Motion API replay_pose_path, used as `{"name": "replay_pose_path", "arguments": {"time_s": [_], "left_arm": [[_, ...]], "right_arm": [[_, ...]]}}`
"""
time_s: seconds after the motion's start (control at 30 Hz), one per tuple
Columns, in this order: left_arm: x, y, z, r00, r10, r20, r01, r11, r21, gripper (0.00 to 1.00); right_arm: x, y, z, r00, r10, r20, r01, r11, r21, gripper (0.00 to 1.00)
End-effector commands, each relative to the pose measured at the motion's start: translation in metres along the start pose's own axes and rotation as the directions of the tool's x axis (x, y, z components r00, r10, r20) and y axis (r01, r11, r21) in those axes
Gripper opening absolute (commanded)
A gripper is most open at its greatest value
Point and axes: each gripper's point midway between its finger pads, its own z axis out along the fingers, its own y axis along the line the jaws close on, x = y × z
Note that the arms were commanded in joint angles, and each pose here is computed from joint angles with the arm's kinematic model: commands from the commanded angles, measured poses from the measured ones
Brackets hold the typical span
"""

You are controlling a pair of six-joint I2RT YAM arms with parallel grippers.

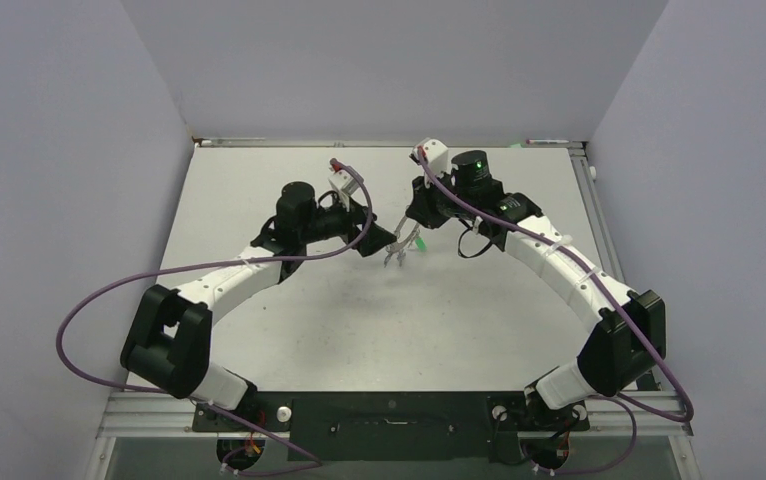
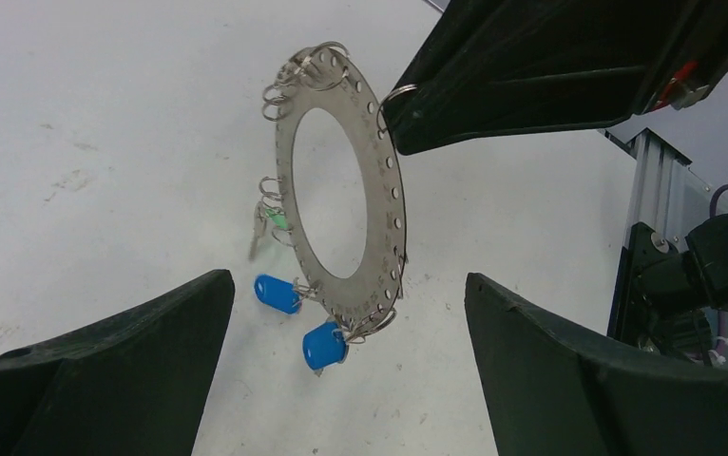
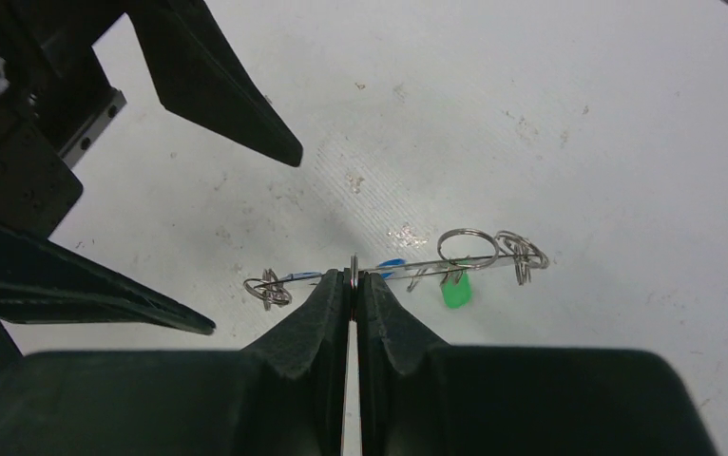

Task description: Remove the keys from the keyring

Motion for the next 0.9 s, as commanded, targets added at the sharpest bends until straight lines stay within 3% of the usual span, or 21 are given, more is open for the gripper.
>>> {"name": "replay_pose_path", "arguments": {"time_s": [0.0,0.23,0.7,0.77,0.8,0.87], "left_arm": [[-0.019,-0.006,0.016,0.996,0.082,0.04,-0.082,0.997,0.008,0.88],[-0.015,-0.001,0.031,0.996,0.094,0.005,-0.094,0.995,-0.045,0.8],[-0.012,-0.013,0.024,0.999,0.003,-0.048,-0.003,1.0,0.005,0.05],[-0.017,-0.013,0.022,0.999,-0.031,-0.037,0.031,0.999,0.016,0.0],[-0.02,-0.013,0.021,0.998,-0.05,-0.03,0.051,0.998,0.024,0.0],[-0.029,-0.015,0.017,0.997,-0.075,-0.008,0.075,0.996,0.053,0.0]], "right_arm": [[-0.039,0.007,-0.001,0.994,-0.004,0.106,0.004,1.0,-0.003,0.05],[-0.044,0.021,0.002,0.994,0.002,0.11,0.003,0.999,-0.047,0.05],[-0.059,0.028,-0.006,0.991,-0.002,0.133,0.014,0.996,-0.089,0.05],[-0.063,0.028,-0.009,0.99,0.0,0.142,0.014,0.995,-0.1,0.15],[-0.066,0.027,-0.012,0.989,0.004,0.15,0.012,0.994,-0.108,0.27],[-0.071,0.023,-0.02,0.986,0.013,0.169,0.01,0.991,-0.133,0.59]]}}
